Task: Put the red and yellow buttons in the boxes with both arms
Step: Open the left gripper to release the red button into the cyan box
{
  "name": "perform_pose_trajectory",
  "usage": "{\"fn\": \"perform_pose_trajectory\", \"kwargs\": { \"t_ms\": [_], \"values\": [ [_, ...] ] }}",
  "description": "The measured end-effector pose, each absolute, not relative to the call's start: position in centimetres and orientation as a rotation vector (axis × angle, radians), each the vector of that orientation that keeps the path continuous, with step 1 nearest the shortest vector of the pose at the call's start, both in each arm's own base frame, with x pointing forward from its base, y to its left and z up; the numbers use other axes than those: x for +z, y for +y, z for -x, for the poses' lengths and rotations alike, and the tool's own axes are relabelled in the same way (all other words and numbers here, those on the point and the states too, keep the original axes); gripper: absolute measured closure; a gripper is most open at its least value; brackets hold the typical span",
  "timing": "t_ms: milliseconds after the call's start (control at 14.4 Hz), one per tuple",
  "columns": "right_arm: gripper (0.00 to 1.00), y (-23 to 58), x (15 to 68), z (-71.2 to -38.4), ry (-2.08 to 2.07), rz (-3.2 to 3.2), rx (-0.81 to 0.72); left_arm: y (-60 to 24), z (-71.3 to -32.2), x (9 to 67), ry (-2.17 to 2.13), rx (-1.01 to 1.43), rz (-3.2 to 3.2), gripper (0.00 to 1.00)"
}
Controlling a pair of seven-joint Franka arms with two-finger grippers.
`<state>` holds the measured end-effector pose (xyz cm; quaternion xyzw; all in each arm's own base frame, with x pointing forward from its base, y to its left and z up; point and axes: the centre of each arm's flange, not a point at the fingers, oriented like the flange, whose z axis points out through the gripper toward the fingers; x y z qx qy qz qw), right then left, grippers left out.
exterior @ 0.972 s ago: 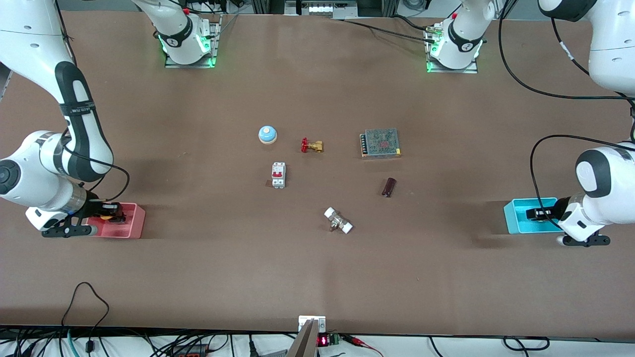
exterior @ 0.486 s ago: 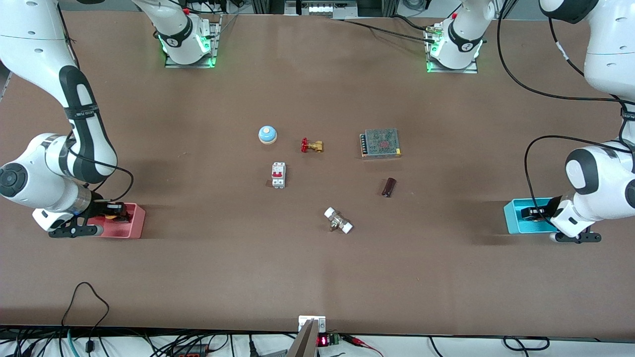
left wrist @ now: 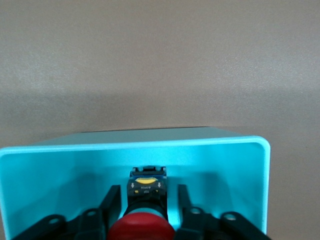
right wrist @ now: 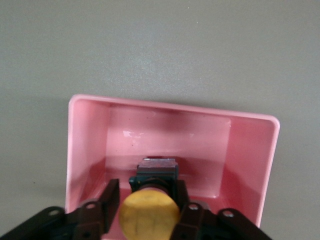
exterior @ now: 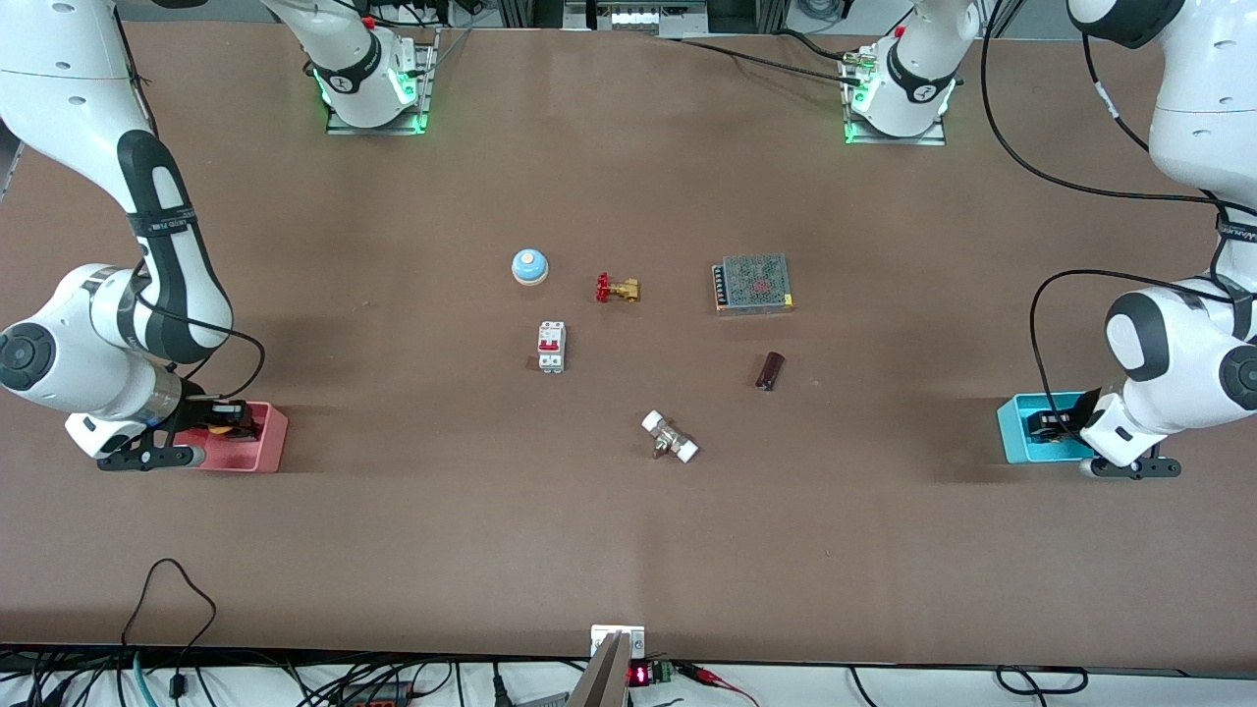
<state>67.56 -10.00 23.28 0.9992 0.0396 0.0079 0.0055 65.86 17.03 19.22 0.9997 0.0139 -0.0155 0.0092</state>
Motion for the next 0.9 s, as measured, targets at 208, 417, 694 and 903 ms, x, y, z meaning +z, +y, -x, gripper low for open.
{"fn": "perform_pose_trajectory", "kwargs": {
  "t_ms": [208, 417, 694, 903],
  "values": [
    [0.27, -10.1, 23.3, -67.5, 0.136, -3.127, 0.024, 17.0, -66.0, 19.5, 0.043, -0.039, -3.124, 0.15],
    [0.19, -10.1, 23.3, -67.5, 0.143, -3.127, 0.024, 16.8, -66.2, 21.5, 0.036, -0.042, -3.123, 0.0],
    [0.17, -10.1, 23.3, -67.5, 0.147, -3.128, 0.023, 16.0, -66.2, 26.8, 0.017, -0.07, -3.119, 0.0],
    [0.14, -10.0, 23.1, -67.5, 0.171, -3.128, 0.017, 14.8, -66.1, 31.7, -0.012, -0.13, -3.113, 0.0]
  ]
}}
